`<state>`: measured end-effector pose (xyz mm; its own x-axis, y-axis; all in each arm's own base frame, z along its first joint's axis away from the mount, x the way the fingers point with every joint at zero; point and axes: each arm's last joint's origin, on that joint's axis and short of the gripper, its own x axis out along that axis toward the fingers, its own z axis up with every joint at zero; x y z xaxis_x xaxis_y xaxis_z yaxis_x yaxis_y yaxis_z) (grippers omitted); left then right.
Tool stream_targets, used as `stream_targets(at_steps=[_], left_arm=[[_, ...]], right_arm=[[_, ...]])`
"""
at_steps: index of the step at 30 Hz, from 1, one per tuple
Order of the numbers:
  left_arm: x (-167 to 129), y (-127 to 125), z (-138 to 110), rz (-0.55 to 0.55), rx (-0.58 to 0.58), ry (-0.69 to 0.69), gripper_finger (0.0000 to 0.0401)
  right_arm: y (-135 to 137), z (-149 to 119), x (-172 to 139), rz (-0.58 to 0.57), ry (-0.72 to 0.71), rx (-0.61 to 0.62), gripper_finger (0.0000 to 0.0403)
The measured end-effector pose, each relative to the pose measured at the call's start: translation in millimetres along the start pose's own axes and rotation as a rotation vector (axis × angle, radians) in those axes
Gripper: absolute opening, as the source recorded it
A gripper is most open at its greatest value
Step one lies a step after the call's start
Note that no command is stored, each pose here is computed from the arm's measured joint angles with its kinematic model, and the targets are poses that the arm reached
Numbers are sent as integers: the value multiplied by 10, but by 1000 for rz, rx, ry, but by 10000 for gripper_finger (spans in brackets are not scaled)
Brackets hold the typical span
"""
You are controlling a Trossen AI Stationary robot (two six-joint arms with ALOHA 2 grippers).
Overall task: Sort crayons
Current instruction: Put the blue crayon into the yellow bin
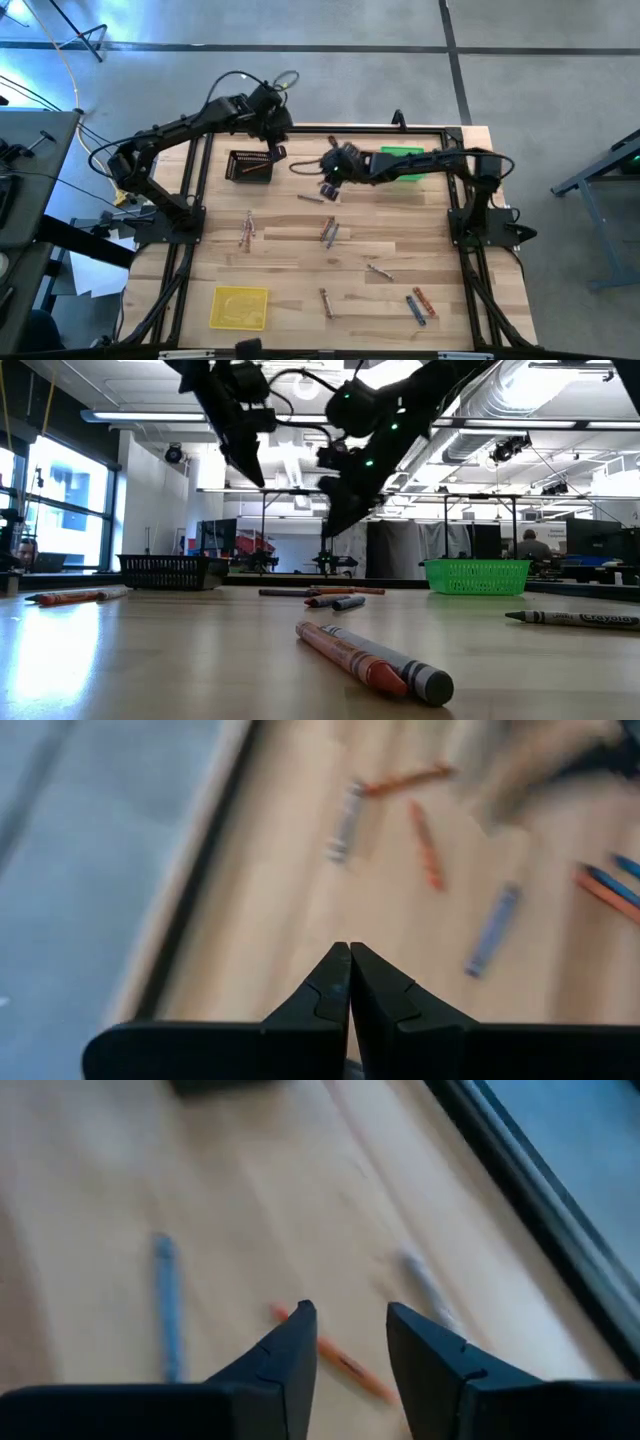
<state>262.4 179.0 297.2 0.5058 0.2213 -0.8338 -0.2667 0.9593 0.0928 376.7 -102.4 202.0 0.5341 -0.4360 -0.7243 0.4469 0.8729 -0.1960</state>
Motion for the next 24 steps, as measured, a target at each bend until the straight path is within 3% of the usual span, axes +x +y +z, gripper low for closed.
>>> stream_targets(at_steps=[6,18,24], left_arm=[[320,-248,-152,-138,42,25,19],[613,-698,-237,-193,113,-63,105],[849,-879,-311,-190,146,-215,137]], right_arm=[[-343,-68,-255,-77,138,-13,131],[-775,-330,-609,-143,444,-30,131],[-910,-419,-632,-157,544,-75,131]])
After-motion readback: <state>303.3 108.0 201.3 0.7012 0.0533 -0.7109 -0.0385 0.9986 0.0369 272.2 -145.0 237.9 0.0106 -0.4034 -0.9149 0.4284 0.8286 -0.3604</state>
